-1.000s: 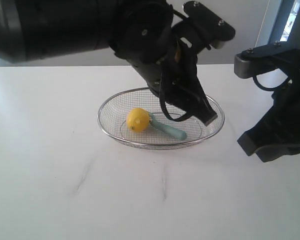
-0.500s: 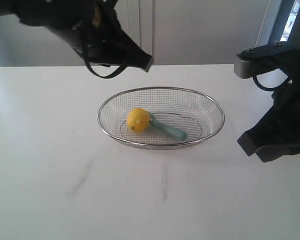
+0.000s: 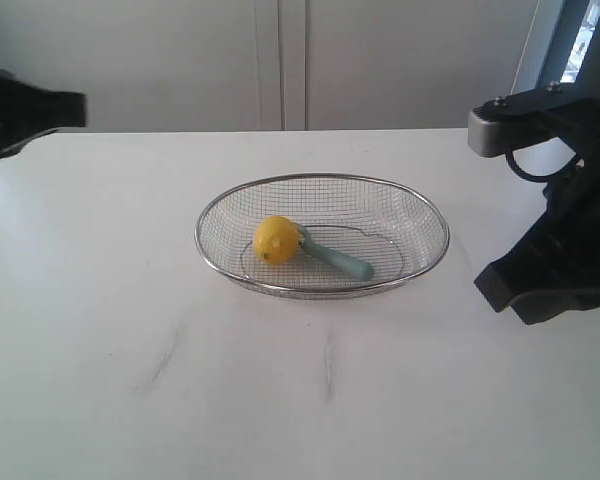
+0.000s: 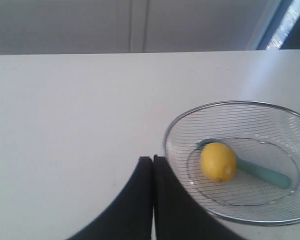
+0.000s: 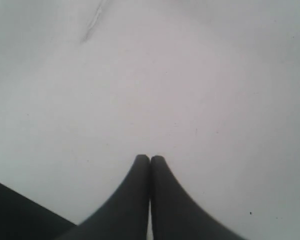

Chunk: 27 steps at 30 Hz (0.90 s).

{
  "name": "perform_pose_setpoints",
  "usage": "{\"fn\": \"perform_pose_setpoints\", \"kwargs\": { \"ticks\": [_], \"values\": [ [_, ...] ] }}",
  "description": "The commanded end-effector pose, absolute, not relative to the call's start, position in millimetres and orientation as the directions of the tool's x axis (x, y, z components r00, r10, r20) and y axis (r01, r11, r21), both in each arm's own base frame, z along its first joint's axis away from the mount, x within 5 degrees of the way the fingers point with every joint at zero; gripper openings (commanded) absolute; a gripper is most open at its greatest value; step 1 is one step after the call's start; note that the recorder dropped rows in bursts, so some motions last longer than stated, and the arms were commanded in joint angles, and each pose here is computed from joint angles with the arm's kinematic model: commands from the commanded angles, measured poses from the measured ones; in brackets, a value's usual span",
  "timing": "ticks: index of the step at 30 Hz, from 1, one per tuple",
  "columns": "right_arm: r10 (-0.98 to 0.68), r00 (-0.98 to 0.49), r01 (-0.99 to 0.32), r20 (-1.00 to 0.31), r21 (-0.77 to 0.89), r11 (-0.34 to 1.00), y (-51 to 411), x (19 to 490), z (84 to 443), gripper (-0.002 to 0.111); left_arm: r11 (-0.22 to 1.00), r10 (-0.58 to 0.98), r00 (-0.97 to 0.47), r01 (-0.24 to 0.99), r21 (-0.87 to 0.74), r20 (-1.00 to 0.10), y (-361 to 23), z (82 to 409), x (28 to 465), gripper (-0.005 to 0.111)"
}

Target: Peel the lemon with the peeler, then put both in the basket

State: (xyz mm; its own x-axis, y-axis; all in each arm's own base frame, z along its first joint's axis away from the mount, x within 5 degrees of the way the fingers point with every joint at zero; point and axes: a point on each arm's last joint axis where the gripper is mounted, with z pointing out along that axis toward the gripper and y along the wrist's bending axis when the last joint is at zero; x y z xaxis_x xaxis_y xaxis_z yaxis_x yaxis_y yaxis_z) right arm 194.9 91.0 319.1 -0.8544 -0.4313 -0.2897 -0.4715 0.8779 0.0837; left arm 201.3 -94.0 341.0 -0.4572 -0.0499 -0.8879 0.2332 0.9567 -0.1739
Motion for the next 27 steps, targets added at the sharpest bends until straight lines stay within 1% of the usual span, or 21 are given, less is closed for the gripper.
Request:
{"fn": "perform_pose_setpoints", "kwargs": {
  "ticks": [1, 5, 7, 12, 14, 16, 22, 24, 25, 27],
  "values": [
    [-0.435, -0.852, -0.474, -0.29, 0.078, 0.877, 89, 193, 319, 0.0, 0.977, -0.136, -0.43, 0.09, -0.192, -0.892, -44, 312, 159, 0.0],
    [-0.435, -0.852, -0.474, -0.29, 0.078, 0.877, 89, 193, 319, 0.0, 0.986, -0.147, -0.449, -0.001, -0.164, -0.881, -21, 276, 134, 0.0],
    [-0.435, -0.852, -0.474, -0.29, 0.078, 0.877, 89, 193, 319, 0.0, 0.987, -0.154, -0.478, -0.042, -0.153, -0.865, -13, 251, 122, 0.0],
    [-0.435, -0.852, -0.474, -0.29, 0.078, 0.877, 89, 193, 319, 0.0, 0.985, -0.172, -0.487, -0.072, -0.157, -0.856, -6, 217, 101, 0.0],
    [-0.435, -0.852, -0.474, -0.29, 0.078, 0.877, 89, 193, 319, 0.0, 0.982, -0.187, -0.485, -0.104, -0.156, -0.854, -1, 202, 92, 0.0],
    [-0.435, -0.852, -0.474, -0.29, 0.078, 0.877, 89, 193, 319, 0.0, 0.98, -0.195, -0.476, -0.135, -0.148, -0.857, 3, 195, 86, 0.0],
    [-0.435, -0.852, -0.474, -0.29, 0.078, 0.877, 89, 193, 319, 0.0, 0.987, -0.139, -0.412, -0.131, -0.093, -0.901, 9, 176, 69, 0.0],
    [-0.435, -0.852, -0.474, -0.29, 0.078, 0.877, 89, 193, 319, 0.0, 0.983, -0.153, -0.399, -0.155, -0.098, -0.904, 11, 166, 65, 0.0],
    [-0.435, -0.852, -0.474, -0.29, 0.078, 0.877, 89, 193, 319, 0.0, 0.979, -0.168, -0.367, -0.168, -0.113, -0.915, 12, 168, 63, 0.0],
    [-0.435, -0.852, -0.474, -0.29, 0.078, 0.877, 89, 193, 319, 0.0, 0.967, -0.211, -0.351, -0.211, -0.142, -0.912, 15, 167, 58, 0.0]
  ]
}}
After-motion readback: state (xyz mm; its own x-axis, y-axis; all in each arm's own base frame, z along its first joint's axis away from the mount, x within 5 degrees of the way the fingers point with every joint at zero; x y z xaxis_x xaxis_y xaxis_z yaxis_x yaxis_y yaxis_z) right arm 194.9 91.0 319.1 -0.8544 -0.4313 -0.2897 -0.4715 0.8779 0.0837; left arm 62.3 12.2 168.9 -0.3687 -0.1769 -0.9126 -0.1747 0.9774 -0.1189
